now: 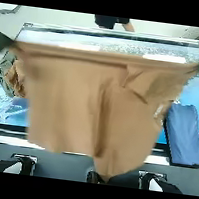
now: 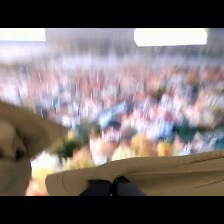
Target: Fold the shirts.
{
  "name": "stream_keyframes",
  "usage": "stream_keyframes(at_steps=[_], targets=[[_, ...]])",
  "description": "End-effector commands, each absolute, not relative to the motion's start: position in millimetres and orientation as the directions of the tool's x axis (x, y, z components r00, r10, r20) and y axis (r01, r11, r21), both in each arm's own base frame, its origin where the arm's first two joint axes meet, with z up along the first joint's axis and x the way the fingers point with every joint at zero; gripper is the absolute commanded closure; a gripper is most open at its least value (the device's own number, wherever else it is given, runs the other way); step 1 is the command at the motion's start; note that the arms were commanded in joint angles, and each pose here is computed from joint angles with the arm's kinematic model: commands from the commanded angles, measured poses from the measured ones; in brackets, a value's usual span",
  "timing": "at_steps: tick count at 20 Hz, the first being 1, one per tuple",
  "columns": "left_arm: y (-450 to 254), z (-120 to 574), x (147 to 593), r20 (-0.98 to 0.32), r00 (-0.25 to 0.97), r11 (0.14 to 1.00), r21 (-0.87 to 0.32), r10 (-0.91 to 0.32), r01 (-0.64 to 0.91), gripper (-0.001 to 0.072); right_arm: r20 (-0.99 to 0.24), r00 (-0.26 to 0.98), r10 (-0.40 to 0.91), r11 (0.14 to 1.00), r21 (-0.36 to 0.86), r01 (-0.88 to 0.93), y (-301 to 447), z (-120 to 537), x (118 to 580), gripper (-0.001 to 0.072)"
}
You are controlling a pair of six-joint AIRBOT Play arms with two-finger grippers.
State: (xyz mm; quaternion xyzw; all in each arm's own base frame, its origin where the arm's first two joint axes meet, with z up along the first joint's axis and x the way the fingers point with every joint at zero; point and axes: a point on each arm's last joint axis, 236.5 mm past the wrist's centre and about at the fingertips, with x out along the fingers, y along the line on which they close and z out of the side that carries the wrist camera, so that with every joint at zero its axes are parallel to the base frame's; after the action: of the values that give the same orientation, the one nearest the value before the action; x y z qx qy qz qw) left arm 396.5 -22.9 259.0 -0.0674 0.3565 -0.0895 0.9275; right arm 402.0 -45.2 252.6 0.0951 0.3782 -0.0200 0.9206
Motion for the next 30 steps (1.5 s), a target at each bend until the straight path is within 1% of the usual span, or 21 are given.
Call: stream_keyframes(at_steps=[1,3,5,6,7,8,11,12,13,14,15,16,17,19,20,21,22,24,25,27,30], targets=[[-15.6,92.4,437.1,-0.834,0.500,0.969,-0.243,-0.233,0.045,0.0680,-0.839,0.513,0.182,0.940,0.301,0.158,-37.9,115.5,472.8,0.0677],[-14.8,39.6,463.6,-0.857,0.451,0.960,-0.278,-0.250,0.004,0.0679,-0.793,0.552,0.257,0.869,0.439,0.227,-29.1,73.4,520.8,0.0676],[-20.2,10.8,489.2,-0.847,0.449,0.943,-0.332,-0.286,-0.027,0.0679,-0.711,0.613,0.345,0.758,0.596,0.265,-13.0,56.5,556.2,0.0675],[-25.4,2.5,499.4,-0.835,0.454,0.928,-0.370,-0.312,-0.041,0.0679,-0.677,0.631,0.379,0.707,0.652,0.275,-6.4,51.5,566.9,0.0675],[-33.0,-5.3,507.7,-0.820,0.456,0.909,-0.414,-0.345,-0.056,0.0679,-0.658,0.633,0.408,0.666,0.689,0.286,-0.5,44.0,573.0,0.0675],[-40.9,-12.9,511.2,-0.812,0.448,0.892,-0.448,-0.374,-0.067,0.0679,-0.660,0.619,0.426,0.648,0.700,0.300,2.7,33.5,574.1,0.0675],[-57.4,-32.1,504.6,-0.819,0.386,0.870,-0.487,-0.424,-0.079,0.0676,-0.693,0.553,0.463,0.649,0.690,0.321,10.2,12.8,563.6,0.0674],[-59.5,-31.3,499.6,-0.824,0.366,0.869,-0.490,-0.433,-0.075,0.0600,-0.694,0.543,0.473,0.650,0.691,0.316,12.3,16.0,560.2,0.0668],[-58.5,-26.0,491.9,-0.830,0.333,0.866,-0.495,-0.448,-0.069,0.0361,-0.693,0.539,0.478,0.654,0.691,0.307,11.6,23.4,555.7,0.0560],[-54.3,-17.7,481.0,-0.837,0.284,0.861,-0.504,-0.468,-0.066,0.0183,-0.692,0.536,0.484,0.666,0.689,0.287,8.1,35.9,548.0,0.0432],[-44.8,-7.5,465.1,-0.848,0.220,0.860,-0.507,-0.483,-0.065,0.0185,-0.699,0.526,0.485,0.690,0.675,0.262,1.9,47.9,537.4,0.0315],[-29.0,0.1,446.2,-0.865,0.157,0.867,-0.492,-0.477,-0.075,0.0193,-0.727,0.504,0.466,0.724,0.641,0.255,-11.1,56.6,521.2,0.0266],[-9.7,3.0,425.8,-0.888,0.104,0.884,-0.458,-0.449,-0.096,0.0194,-0.773,0.461,0.436,0.761,0.590,0.270,-26.5,58.5,501.0,0.0266],[24.5,-1.6,380.1,-0.922,0.015,0.907,-0.384,-0.387,-0.171,0.0196,-0.884,0.277,0.377,0.827,0.456,0.328,-52.8,48.2,442.4,0.0273],[32.7,-11.2,355.1,-0.926,-0.016,0.906,-0.366,-0.378,-0.214,0.0233,-0.924,0.170,0.342,0.859,0.381,0.343,-61.6,39.5,414.0,0.0275],[34.3,-23.8,331.9,-0.921,-0.038,0.895,-0.366,-0.387,-0.254,0.0252,-0.944,0.086,0.319,0.881,0.328,0.340,-65.7,32.1,391.6,0.0275],[32.7,-40.6,306.9,-0.915,-0.057,0.885,-0.369,-0.400,-0.282,0.0251,-0.945,0.035,0.326,0.884,0.317,0.342,-62.1,26.1,375.3,0.0275],[26.4,-70.5,267.0,-0.901,-0.087,0.871,-0.382,-0.426,-0.309,0.0252,-0.935,0.016,0.354,0.873,0.336,0.352,-50.7,17.0,358.5,0.0278],[21.0,-79.6,257.9,-0.889,-0.083,0.859,-0.405,-0.450,-0.313,0.0254,-0.931,0.021,0.364,0.869,0.348,0.352,-46.2,14.2,354.0,0.0279],[8.5,-90.0,256.1,-0.862,-0.051,0.825,-0.463,-0.504,-0.324,0.0262,-0.930,0.016,0.368,0.871,0.350,0.344,-42.6,11.1,345.6,0.0280],[-5.2,-94.4,262.7,-0.835,-0.028,0.790,-0.508,-0.549,-0.342,0.0264,-0.927,-0.001,0.375,0.874,0.353,0.333,-40.5,12.6,340.5,0.0280]])
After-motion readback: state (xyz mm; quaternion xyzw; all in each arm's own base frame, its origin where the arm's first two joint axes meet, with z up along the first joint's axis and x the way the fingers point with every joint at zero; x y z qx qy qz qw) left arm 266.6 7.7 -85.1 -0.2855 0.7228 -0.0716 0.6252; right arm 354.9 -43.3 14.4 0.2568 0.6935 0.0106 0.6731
